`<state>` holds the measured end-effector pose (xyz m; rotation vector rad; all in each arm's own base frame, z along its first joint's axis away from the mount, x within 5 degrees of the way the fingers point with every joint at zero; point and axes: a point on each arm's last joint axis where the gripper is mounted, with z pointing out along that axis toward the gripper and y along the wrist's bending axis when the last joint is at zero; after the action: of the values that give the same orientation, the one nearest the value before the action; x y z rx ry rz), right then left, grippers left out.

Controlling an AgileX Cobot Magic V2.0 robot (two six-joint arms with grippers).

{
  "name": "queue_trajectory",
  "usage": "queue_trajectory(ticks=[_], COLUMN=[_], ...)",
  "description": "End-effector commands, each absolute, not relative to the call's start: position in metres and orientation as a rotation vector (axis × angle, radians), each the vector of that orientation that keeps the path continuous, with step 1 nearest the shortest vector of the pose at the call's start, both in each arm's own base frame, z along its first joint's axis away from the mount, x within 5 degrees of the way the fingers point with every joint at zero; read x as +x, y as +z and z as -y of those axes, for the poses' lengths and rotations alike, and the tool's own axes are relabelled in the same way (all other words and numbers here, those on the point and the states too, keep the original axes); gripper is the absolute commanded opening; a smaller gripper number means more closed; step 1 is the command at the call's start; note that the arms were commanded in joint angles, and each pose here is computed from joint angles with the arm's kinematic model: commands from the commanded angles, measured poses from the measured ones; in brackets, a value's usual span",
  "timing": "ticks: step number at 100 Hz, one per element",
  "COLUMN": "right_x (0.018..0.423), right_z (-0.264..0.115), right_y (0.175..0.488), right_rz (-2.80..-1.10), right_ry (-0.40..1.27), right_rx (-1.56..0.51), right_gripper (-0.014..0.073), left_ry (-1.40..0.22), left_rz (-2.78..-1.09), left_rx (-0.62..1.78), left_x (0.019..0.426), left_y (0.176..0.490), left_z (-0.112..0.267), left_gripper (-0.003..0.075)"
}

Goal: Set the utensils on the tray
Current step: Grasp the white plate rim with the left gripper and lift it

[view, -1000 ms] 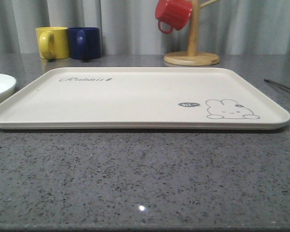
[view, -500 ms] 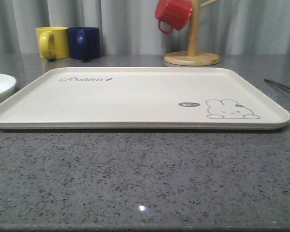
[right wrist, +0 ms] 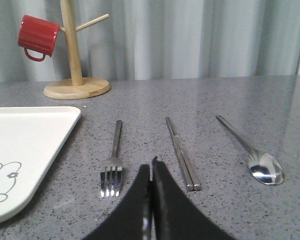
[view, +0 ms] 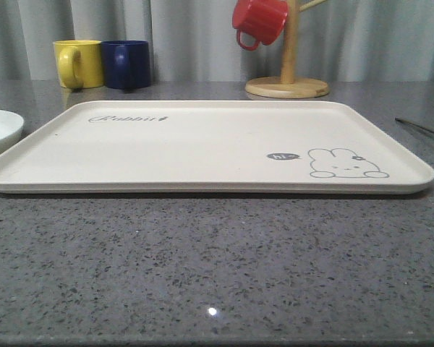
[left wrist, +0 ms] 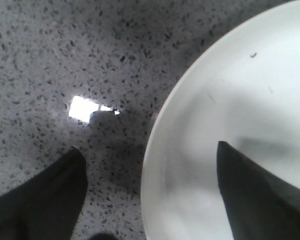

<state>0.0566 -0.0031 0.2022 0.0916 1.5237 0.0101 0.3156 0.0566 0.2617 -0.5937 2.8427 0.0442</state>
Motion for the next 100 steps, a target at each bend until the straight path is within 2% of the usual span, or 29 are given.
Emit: queue_trajectory(ticks=[1, 7, 19, 33, 53, 71, 86, 100], right_x=[0.055, 0.055, 0.055, 0.055, 0.055, 0.055, 0.055, 0.055], right_z=[0.002, 0.002, 0.002, 0.002, 0.002, 0.002, 0.002, 0.002], right_y=[0.21, 0.21, 0.21, 0.21, 0.21, 0.21, 0.21, 0.21], right_rz=[-1.431, -1.431, -1.431, -1.431, -1.431, -1.431, -1.431, -1.431], right_ry=[0.01, 0.01, 0.01, 0.01, 0.01, 0.01, 0.01, 0.01], right_rx=[0.077, 0.077, 0.077, 0.077, 0.077, 0.077, 0.077, 0.077], right_gripper=[-0.0068, -0.0068, -0.0068, -0.0068, -0.0068, -0.0068, -0.0068, -0.0068], left_ry=[0.032, 0.032, 0.032, 0.037, 0.052, 0.002, -0.241, -0.53], left_rz=[-2.781, -2.781, -2.784, -2.796, -2.79, -2.658, -2.495, -2.387], left_rx=[-0.603, -0.603, -0.604, -0.605, -0.645, -0.688, -0.607, -0.43], left_x=[0.316, 0.316, 0.315, 0.314, 0.311, 0.305, 0.303, 0.309], left_y=[0.279, 0.279, 0.279, 0.279, 0.282, 0.319, 0.36, 0.381], left_z=[-0.057, -0.057, -0.057, -0.057, -0.069, -0.08, -0.071, -0.047], left_gripper=[0.0457, 0.0386, 0.018, -0.0022, -0.0019, -0.0019, -0.0019, -0.0019])
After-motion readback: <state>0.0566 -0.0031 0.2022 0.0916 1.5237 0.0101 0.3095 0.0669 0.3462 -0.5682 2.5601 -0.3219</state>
